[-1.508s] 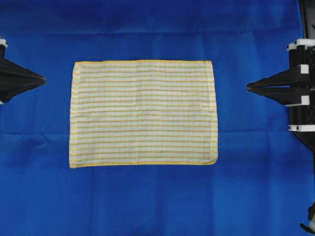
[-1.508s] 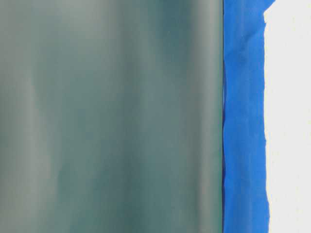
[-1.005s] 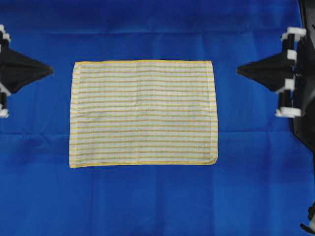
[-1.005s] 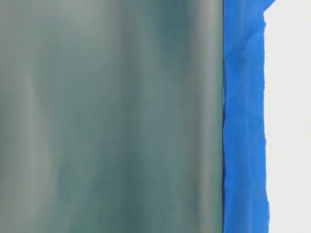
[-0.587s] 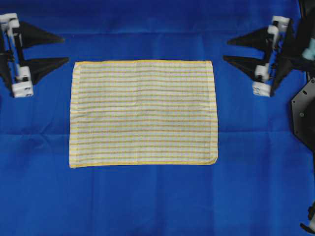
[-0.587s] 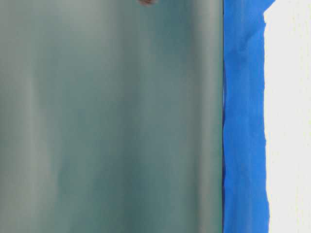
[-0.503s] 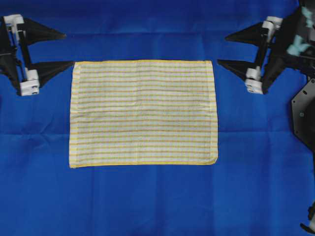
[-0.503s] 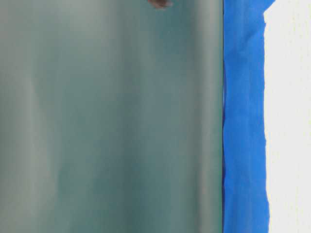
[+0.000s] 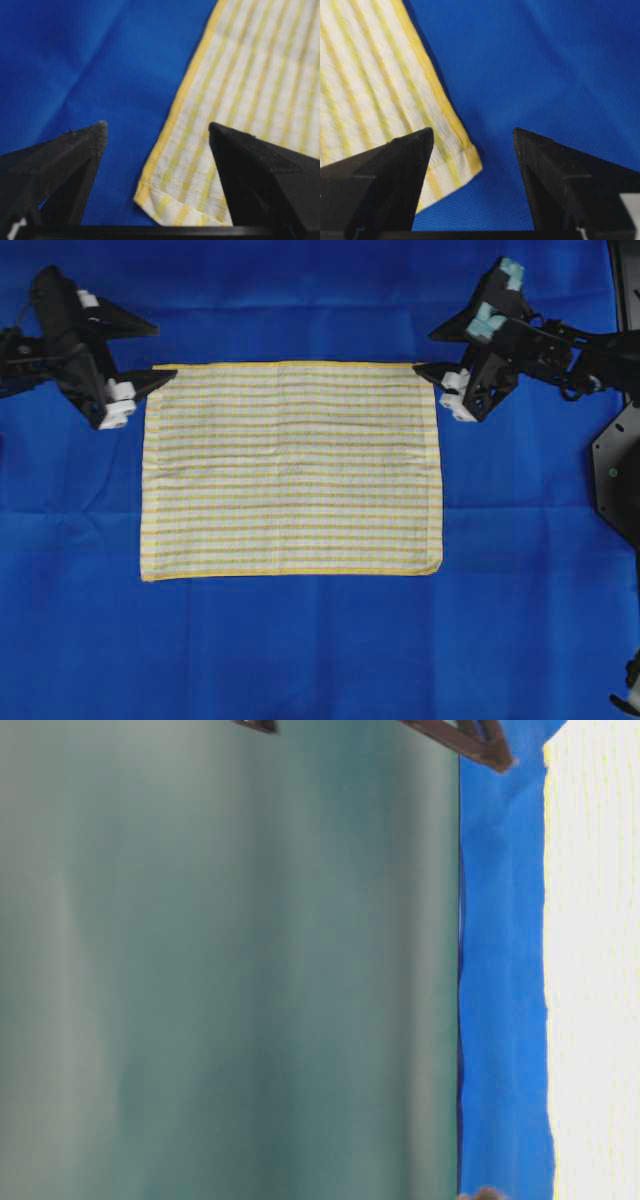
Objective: Fold the yellow towel.
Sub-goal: 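Move both grippers to the towel's top left and right corners and grasp, then fold the top edge down toward the bottom edge with both grippers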
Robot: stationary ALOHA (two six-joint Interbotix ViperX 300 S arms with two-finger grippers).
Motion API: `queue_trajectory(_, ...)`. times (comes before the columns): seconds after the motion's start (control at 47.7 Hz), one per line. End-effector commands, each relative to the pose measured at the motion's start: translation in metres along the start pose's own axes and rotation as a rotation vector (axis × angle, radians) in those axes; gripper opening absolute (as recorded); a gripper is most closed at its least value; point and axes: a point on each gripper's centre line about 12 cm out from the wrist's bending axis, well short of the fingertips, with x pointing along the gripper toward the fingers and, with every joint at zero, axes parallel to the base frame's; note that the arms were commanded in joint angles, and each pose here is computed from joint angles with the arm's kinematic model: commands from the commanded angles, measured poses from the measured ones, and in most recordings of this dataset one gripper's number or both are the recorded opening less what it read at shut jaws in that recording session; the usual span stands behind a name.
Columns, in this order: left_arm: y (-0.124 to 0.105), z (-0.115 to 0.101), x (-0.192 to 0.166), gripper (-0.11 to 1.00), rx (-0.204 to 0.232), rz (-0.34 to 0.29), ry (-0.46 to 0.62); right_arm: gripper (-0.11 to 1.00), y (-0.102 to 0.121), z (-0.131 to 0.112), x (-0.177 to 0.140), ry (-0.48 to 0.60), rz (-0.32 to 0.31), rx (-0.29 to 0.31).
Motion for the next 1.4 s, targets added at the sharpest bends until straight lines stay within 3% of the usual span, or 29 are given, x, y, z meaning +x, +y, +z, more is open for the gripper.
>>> queue_trajectory(0.0, 0.002, 0.000, 0.012, 0.76, -0.004, 0.009, 0.012, 0.66, -0.001, 0.004, 0.007, -0.010, -0.007, 0.013)
queue_trajectory(0.209, 0.011, -0.021, 0.027, 0.72, -0.022, 0.037, 0.100, 0.65, -0.004, -0.007, 0.015, 0.030, -0.024, 0.034)
queue_trajectory(0.335, 0.014, -0.026, 0.028, 0.59, -0.029, 0.046, 0.125, 0.61, -0.004, -0.008, 0.016, 0.032, -0.027, 0.036)
queue_trajectory(0.419, 0.013, -0.028, 0.028, 0.42, -0.029, 0.043, 0.138, 0.48, -0.005, -0.010, 0.016, 0.035, -0.028, 0.036)
queue_trajectory(0.566, 0.013, -0.031, 0.028, 0.15, -0.028, 0.040, 0.170, 0.09, -0.005, -0.011, 0.015, 0.036, -0.029, 0.035)
queue_trajectory(0.67, 0.013, -0.031, 0.029, 0.03, -0.028, 0.040, 0.177, 0.04, -0.004, -0.010, 0.016, 0.036, -0.028, 0.034)
queue_trajectory(0.964, 0.013, -0.018, 0.034, 0.03, -0.022, 0.039, 0.149, 0.04, -0.003, -0.002, 0.012, 0.006, -0.024, 0.043)
queue_trajectory(1.382, 0.013, 0.025, 0.017, 0.03, 0.003, 0.033, 0.082, 0.04, 0.001, 0.020, -0.014, -0.065, 0.003, 0.054)
